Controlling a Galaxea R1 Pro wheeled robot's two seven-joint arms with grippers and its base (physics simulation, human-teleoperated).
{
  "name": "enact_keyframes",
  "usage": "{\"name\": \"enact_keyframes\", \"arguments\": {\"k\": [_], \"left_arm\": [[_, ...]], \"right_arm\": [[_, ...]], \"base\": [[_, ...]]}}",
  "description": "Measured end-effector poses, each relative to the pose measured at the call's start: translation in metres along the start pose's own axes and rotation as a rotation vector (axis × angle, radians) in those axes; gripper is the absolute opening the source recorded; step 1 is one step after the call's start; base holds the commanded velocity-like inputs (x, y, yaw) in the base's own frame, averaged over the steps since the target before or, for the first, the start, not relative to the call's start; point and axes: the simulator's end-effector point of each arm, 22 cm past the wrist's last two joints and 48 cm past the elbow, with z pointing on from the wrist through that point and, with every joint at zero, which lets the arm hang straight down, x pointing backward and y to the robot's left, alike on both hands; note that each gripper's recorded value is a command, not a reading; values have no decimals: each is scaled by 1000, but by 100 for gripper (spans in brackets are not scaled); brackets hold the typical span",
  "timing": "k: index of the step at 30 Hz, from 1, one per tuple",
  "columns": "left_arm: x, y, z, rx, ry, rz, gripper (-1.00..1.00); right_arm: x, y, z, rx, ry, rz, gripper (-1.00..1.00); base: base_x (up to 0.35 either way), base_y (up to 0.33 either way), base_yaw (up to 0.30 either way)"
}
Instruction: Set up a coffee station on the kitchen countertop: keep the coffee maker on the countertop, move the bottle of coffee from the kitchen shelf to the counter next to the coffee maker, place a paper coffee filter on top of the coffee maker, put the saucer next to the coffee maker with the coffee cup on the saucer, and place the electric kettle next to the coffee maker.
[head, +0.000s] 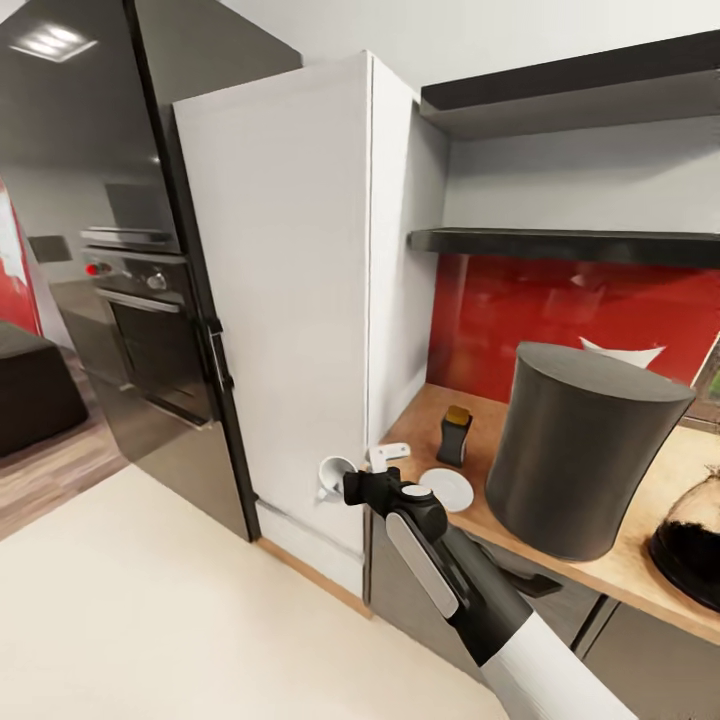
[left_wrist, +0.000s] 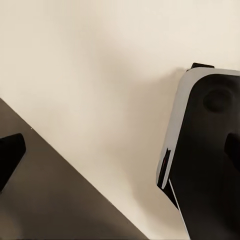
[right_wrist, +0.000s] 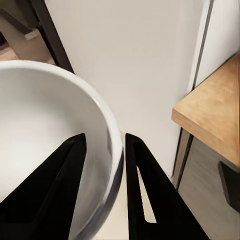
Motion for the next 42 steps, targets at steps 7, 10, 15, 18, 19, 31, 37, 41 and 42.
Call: {"name": "enact_keyframes", "arguments": {"k": [7,10,15,18,19,31,37,41,42], "left_arm": [[0,0,0,0,0,-1,100],[0,0,0,-1,0,-2,100],[0,-1,0,1,0,2,100],[-1,-2,0,2,-1,3,100],[-1,-2,0,2,0,2,100],[-1,-1,0,1,0,2,100],[-1,-1,0,0,-1,1,100],[-1,-1,0,0,-2,2,100],[-1,-1,0,1,-2,2,100]], "right_arm": [[0,0,0,0,0,0,-100],[0,0,0,0,0,0,-100],[0,0,0,0,0,0,-100],[0,0,0,0,0,0,-100],[0,0,0,0,0,0,-100],[0,0,0,1,0,0,-100],[0,0,0,0,0,0,-100],[0,0,0,0,0,0,-100],[0,0,0,1,0,-1,-100]], "base": [[153,283,-267],[122,298,-266],[30,305,-266],[3,231,-267],[1,98,-267],[0,11,-266],[0,8,-266],[0,205,-267],[0,284,-267]]}}
